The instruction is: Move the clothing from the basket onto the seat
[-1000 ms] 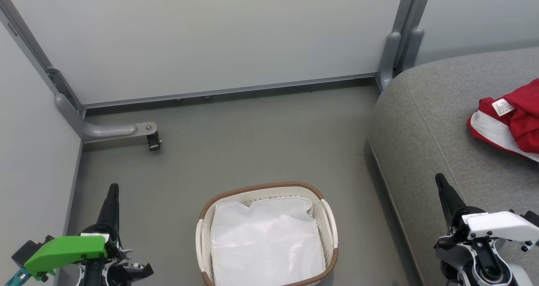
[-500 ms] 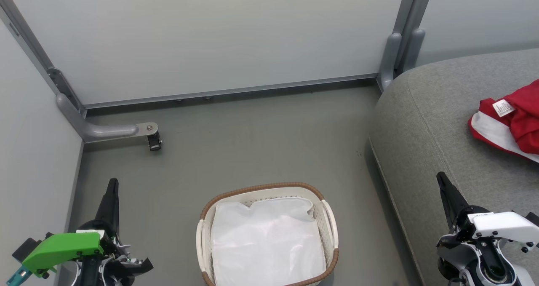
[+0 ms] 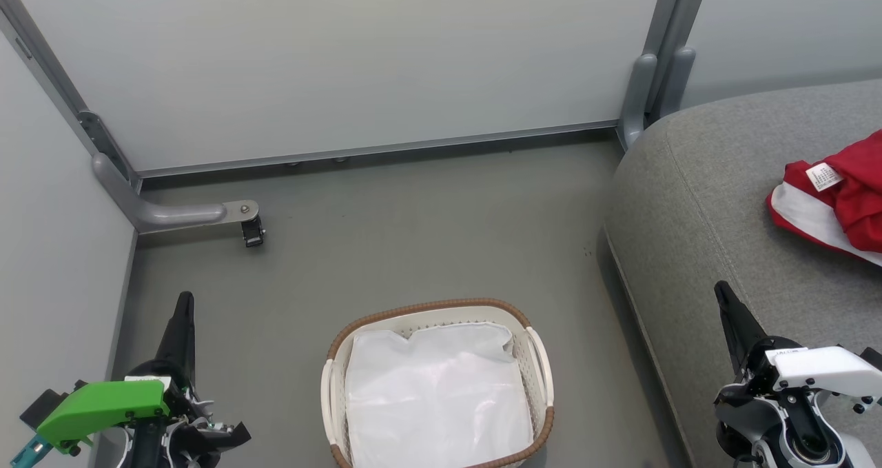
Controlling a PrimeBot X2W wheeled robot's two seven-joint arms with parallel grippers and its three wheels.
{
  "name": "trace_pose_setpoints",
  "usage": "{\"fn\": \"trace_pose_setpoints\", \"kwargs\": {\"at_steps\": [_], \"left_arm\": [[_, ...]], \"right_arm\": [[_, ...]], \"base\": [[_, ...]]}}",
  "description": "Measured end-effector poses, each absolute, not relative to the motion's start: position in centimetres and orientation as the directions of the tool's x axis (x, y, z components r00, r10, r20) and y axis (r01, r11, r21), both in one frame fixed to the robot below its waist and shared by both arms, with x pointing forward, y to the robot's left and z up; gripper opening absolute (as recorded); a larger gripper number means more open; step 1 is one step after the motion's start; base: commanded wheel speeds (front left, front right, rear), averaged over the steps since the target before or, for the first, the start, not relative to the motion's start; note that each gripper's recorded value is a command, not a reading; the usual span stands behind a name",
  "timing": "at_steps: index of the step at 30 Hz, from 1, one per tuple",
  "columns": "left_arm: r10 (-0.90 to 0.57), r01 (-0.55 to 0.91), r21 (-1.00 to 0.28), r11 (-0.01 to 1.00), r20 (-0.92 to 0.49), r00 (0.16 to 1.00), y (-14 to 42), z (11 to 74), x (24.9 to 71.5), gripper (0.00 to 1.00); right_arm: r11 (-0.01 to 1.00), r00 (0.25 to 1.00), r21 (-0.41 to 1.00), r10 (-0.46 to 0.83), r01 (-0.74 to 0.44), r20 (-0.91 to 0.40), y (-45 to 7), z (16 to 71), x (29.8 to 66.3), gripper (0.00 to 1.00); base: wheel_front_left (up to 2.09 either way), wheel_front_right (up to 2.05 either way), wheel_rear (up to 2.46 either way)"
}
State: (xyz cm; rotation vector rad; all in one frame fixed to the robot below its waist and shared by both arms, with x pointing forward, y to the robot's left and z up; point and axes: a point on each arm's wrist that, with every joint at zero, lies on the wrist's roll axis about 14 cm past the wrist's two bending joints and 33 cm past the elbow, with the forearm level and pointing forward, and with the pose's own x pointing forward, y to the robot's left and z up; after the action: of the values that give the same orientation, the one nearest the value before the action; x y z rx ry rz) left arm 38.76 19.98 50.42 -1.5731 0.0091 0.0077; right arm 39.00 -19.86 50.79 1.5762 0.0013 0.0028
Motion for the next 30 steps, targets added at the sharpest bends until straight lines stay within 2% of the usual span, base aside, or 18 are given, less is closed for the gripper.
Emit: {"fn": "trace_pose_setpoints", "kwargs": {"at_steps": [30], "left_arm": [[-0.001,-0.011,-1.0,-0.003,-0.011,1.0,19.98,50.41,38.77,0.0]], "right_arm": [[-0.005,1.0,1.0,0.003,-0.001,0.001,-19.86,50.79,39.0,0.0]], "base": [[0.0,0.0,0.0]]}}
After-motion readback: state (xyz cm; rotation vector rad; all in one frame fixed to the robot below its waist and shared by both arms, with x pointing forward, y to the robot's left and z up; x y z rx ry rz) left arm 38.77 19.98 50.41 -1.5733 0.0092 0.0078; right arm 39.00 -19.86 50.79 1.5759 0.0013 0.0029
